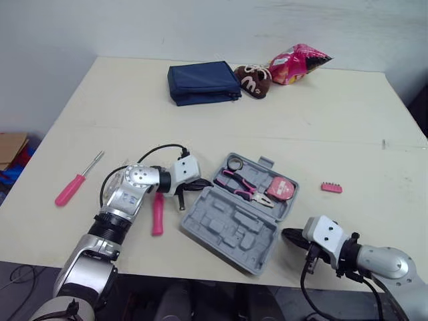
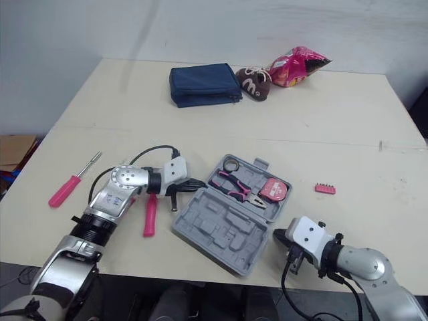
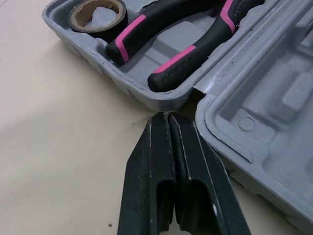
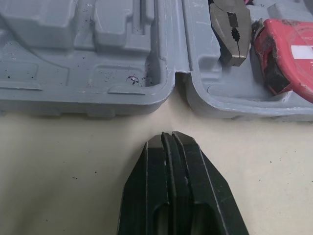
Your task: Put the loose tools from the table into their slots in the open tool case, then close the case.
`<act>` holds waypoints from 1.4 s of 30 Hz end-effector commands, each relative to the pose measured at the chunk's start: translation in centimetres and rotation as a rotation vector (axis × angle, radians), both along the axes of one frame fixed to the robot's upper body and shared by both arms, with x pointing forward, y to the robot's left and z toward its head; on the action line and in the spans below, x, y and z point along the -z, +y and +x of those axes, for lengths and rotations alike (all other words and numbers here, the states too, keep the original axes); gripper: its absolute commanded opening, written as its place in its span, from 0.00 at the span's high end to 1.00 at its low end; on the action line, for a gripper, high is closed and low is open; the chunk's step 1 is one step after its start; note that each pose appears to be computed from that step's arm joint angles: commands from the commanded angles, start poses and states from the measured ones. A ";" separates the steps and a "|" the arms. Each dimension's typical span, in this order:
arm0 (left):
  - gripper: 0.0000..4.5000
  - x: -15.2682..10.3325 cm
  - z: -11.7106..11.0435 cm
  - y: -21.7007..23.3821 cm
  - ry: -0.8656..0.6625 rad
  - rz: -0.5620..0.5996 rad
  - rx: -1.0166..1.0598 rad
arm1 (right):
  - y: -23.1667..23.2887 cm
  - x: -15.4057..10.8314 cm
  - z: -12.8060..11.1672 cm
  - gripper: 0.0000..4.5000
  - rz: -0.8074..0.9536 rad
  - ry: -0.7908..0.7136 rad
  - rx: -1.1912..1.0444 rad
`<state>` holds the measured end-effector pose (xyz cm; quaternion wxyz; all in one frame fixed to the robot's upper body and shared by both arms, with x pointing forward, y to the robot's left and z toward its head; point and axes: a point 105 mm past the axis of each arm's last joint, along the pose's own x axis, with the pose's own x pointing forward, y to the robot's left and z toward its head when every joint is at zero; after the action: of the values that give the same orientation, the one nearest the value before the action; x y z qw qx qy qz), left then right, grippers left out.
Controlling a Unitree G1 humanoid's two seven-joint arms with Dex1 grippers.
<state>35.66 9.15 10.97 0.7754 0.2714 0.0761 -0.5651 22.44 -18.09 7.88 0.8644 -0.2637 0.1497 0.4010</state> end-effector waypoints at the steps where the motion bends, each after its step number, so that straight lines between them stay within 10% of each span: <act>1: 0.99 -0.7 -0.2 -0.9 -0.030 -0.013 0.038 | 0.2 0.6 0.1 1.00 -0.010 0.013 0.005; 42: 0.99 -1.6 -4.4 4.3 0.041 -0.120 -0.101 | -2.2 -2.6 5.7 1.00 -0.083 -0.092 -0.038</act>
<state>31.31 12.43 10.66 0.8087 0.2129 0.1066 -0.5378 28.31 -18.58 9.49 0.8452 -0.3093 0.1186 0.4194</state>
